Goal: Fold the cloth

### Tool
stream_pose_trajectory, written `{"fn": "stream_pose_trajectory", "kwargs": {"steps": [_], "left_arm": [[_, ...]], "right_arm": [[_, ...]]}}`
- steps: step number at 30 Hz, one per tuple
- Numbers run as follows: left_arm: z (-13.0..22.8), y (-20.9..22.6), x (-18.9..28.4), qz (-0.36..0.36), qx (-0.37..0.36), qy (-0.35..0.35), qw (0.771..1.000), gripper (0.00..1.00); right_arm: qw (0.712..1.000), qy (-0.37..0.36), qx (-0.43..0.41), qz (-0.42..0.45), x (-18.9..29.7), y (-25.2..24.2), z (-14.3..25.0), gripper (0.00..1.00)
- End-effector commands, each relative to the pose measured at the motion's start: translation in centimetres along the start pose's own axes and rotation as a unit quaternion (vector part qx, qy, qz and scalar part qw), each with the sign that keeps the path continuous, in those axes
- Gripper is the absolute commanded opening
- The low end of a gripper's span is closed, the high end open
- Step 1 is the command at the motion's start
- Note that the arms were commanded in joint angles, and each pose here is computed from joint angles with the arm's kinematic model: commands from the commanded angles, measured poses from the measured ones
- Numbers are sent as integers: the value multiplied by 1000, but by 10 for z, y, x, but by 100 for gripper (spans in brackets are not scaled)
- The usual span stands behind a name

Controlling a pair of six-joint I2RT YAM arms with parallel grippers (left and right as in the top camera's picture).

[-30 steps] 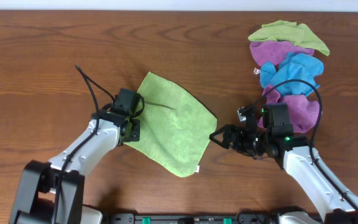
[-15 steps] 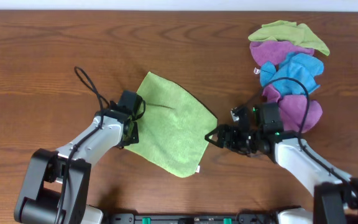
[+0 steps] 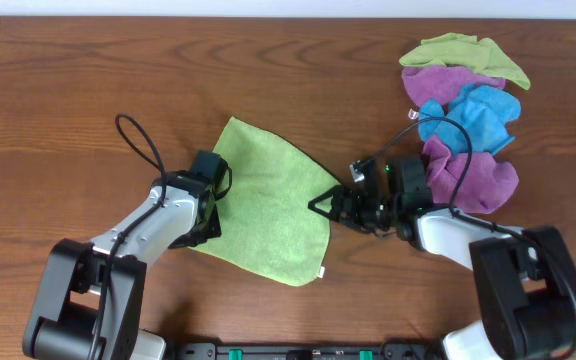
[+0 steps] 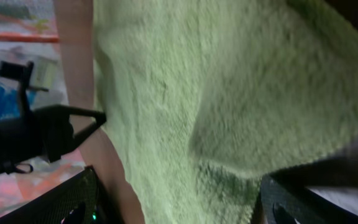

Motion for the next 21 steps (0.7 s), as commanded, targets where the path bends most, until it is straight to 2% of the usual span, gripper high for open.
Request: {"fn": "stream_pose_trajectory", "kwargs": {"steps": [1, 11, 21], "left_arm": [[12, 1, -9, 4, 6, 50, 999, 6], [21, 7, -9, -16, 1, 75, 997, 6], [43, 13, -21, -11, 18, 122, 992, 6]], "right_arm": [[996, -41, -32, 71, -7, -22, -2, 86], [981, -184, 49, 47, 1, 0, -48, 85], [968, -218, 121, -22, 12, 34, -83, 78]]}}
Point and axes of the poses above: each gripper's point midway between its finger pads, its own x axis back along the fingers, its own y axis along the line the jaws close on, z = x × y, the point moved 9 cm from there along x, back along the fingers, and after that the axes turned 6 degrees about x, right-handed, at the moved point
